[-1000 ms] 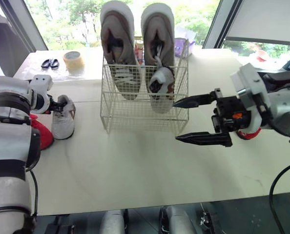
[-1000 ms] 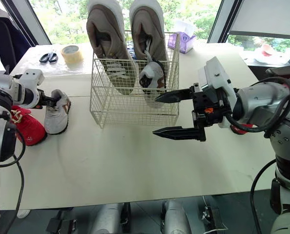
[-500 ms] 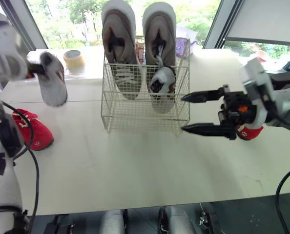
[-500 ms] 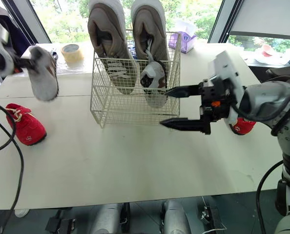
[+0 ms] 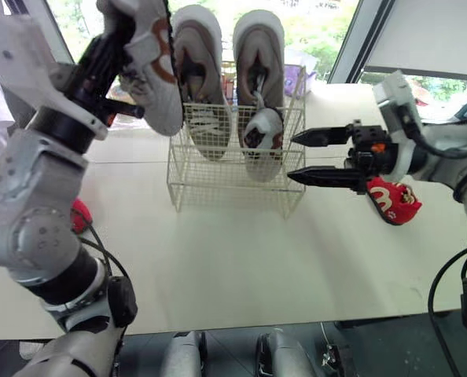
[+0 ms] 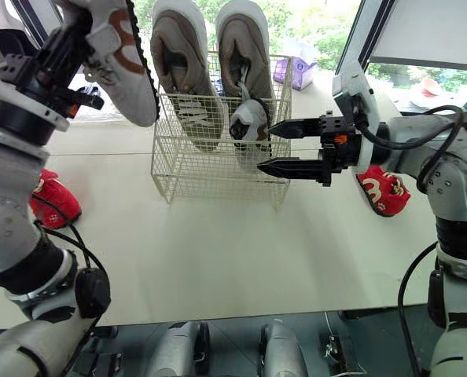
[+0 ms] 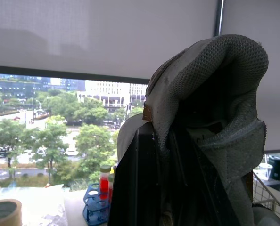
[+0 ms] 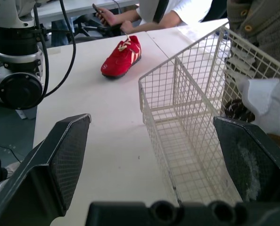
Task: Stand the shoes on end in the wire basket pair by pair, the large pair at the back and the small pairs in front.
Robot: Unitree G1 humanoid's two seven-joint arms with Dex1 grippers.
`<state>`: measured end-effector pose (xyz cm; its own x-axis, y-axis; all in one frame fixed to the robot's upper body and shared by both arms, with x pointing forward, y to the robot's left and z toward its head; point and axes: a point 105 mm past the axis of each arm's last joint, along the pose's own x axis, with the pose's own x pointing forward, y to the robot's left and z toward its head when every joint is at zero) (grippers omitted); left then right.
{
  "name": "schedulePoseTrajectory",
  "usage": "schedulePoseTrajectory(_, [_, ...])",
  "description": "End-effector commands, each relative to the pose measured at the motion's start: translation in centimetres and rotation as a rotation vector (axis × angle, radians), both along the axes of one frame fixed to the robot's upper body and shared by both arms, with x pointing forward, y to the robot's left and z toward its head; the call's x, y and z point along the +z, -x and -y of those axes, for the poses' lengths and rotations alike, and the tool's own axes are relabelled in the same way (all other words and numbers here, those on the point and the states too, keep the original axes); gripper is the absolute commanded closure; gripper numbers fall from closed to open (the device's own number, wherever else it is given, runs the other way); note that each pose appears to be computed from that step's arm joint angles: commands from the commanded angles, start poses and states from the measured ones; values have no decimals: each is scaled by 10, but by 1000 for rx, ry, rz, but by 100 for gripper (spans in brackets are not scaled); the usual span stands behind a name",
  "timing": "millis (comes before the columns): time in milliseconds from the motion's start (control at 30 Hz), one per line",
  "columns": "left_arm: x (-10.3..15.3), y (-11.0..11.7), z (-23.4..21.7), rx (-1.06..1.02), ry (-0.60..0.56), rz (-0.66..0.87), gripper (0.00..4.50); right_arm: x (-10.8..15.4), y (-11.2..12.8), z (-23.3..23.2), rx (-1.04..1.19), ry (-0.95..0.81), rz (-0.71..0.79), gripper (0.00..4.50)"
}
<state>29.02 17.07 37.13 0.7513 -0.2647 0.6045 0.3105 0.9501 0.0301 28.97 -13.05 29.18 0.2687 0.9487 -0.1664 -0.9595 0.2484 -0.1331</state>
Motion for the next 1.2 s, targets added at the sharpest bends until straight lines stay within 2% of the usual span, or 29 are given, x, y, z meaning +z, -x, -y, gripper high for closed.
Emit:
schedulePoseTrajectory(33, [10,7,15,1,-14,97,448,16,9,-3,25,-17,40,0])
schedulePoseTrajectory(333, [-23,-34,51,-14,-35,101,448,11,20,6,-56,10,32,0])
schedulePoseTrajectory(500, [-44,-44,63,9,-62,92,448,10,26,8,-92,2,30,0])
schedulePoseTrajectory(633, [-70,-57,62,50,-93,26,448,10,30,12,-129,-1,31,0])
schedulePoseTrajectory(933, [-109,-55,53,-3,-65,-145,448,5,30,14,-142,-16,23,0])
schedulePoseTrajectory(1033, [-114,-51,48,-24,-30,-174,448,3,28,13,-139,-19,20,0])
schedulePoseTrajectory(1067, [-113,-50,46,-33,-10,-181,376,2,28,13,-138,-20,20,0])
schedulePoseTrajectory(1200, [-110,-43,41,-56,-15,-207,192,0,27,15,-139,-20,14,0])
